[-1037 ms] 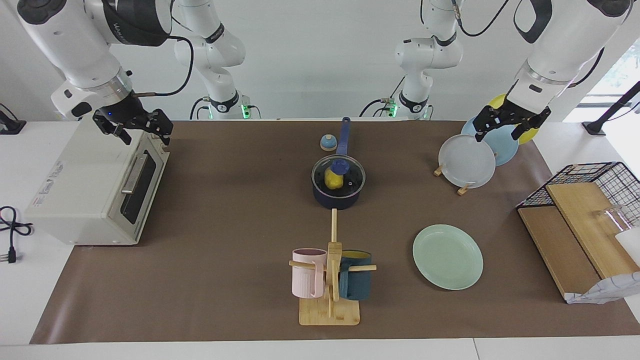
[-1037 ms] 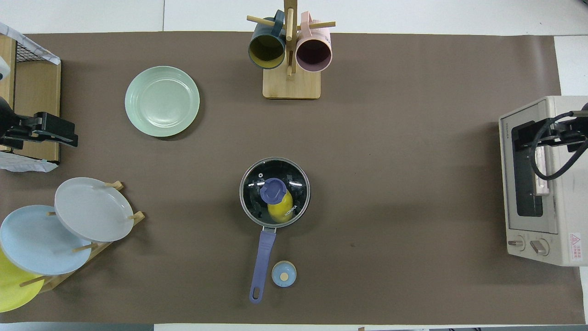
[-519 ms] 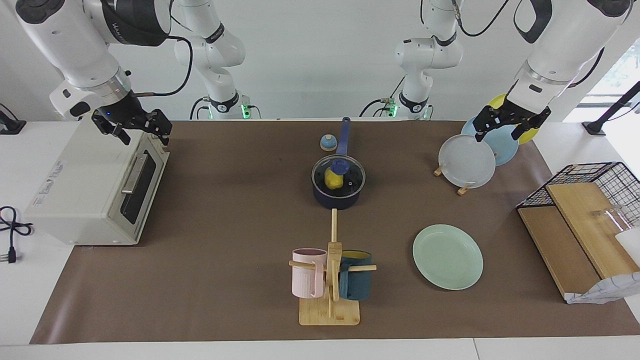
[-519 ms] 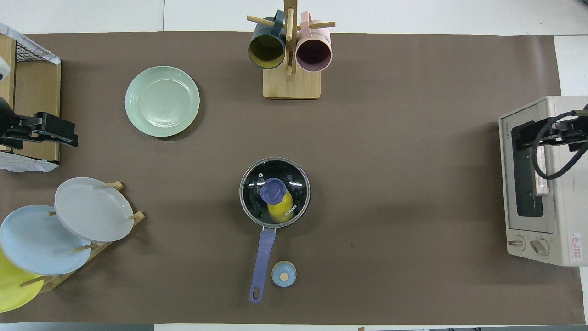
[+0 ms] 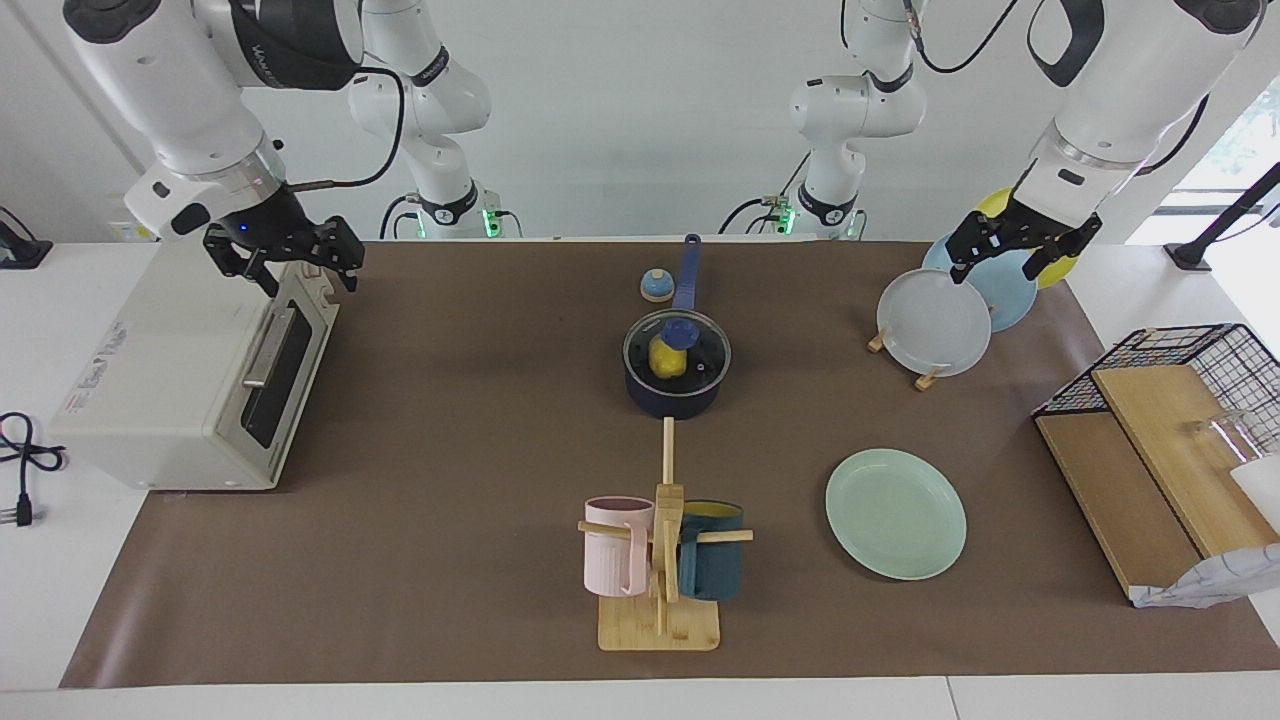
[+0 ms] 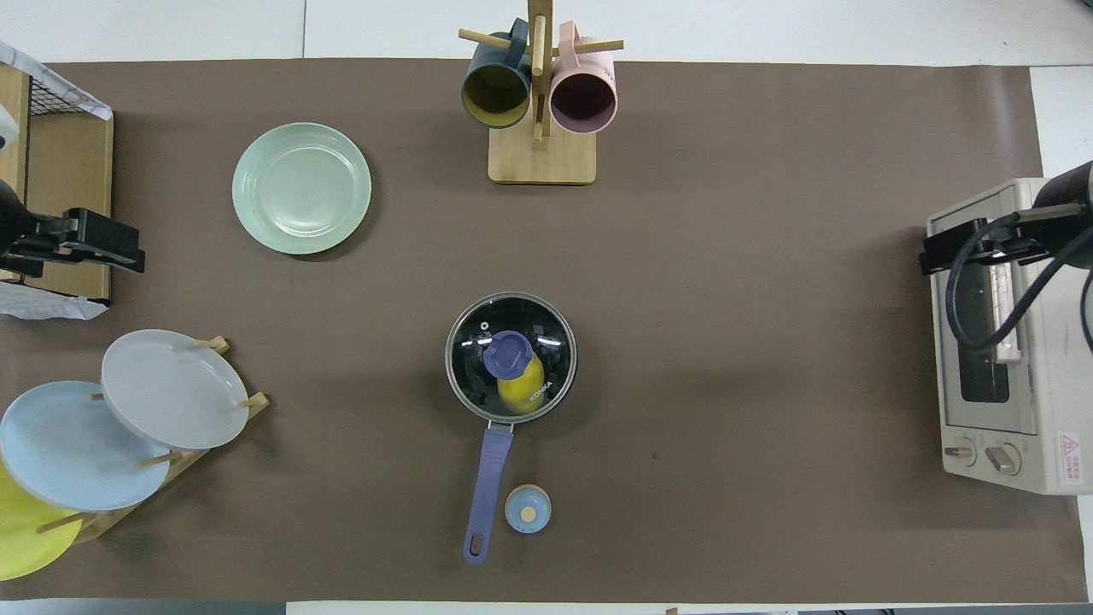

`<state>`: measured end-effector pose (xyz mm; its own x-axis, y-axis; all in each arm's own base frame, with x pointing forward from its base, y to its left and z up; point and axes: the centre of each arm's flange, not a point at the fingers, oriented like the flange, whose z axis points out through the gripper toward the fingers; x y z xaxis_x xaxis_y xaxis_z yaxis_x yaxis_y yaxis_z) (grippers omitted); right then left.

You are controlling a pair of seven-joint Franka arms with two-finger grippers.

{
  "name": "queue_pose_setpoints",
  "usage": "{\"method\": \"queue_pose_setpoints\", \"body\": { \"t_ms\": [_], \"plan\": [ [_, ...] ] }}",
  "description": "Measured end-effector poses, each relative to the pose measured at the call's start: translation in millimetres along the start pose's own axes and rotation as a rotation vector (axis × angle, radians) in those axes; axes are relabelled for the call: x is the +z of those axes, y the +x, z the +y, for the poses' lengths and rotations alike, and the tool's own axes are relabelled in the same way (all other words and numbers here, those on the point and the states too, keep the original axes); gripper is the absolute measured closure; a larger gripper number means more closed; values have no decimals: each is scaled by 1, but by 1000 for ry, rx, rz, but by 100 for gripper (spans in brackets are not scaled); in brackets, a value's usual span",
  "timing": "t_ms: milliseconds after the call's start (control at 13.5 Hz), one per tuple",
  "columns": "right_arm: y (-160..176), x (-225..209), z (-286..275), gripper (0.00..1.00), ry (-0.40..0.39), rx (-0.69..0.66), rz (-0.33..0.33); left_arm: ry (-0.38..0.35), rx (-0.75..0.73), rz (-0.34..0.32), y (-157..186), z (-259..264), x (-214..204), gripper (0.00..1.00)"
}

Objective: Transfer potato from pot to plate
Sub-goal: 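Reach the right gripper over the saucepan and grasp the glass lid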

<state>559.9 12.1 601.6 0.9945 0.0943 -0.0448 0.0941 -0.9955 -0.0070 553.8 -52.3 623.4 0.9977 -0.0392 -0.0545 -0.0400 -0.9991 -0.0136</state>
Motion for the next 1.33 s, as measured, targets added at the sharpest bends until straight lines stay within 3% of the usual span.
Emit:
{"method": "queue_pose_setpoints", "body": {
  "t_ms": [593,815,1111,1333],
  "plan": [
    [28,34,-179,0,-5,-46,-9,0,0,0,0,0,0,0],
    [26,56,-273,0,51,16,26,0,0,0,0,0,0,0],
    [1,88,-382,0,74,-11,83,0,0,0,0,0,0,0],
    [-26,158,-444,0,58,-113,141,0,0,0,0,0,0,0]
  ]
}}
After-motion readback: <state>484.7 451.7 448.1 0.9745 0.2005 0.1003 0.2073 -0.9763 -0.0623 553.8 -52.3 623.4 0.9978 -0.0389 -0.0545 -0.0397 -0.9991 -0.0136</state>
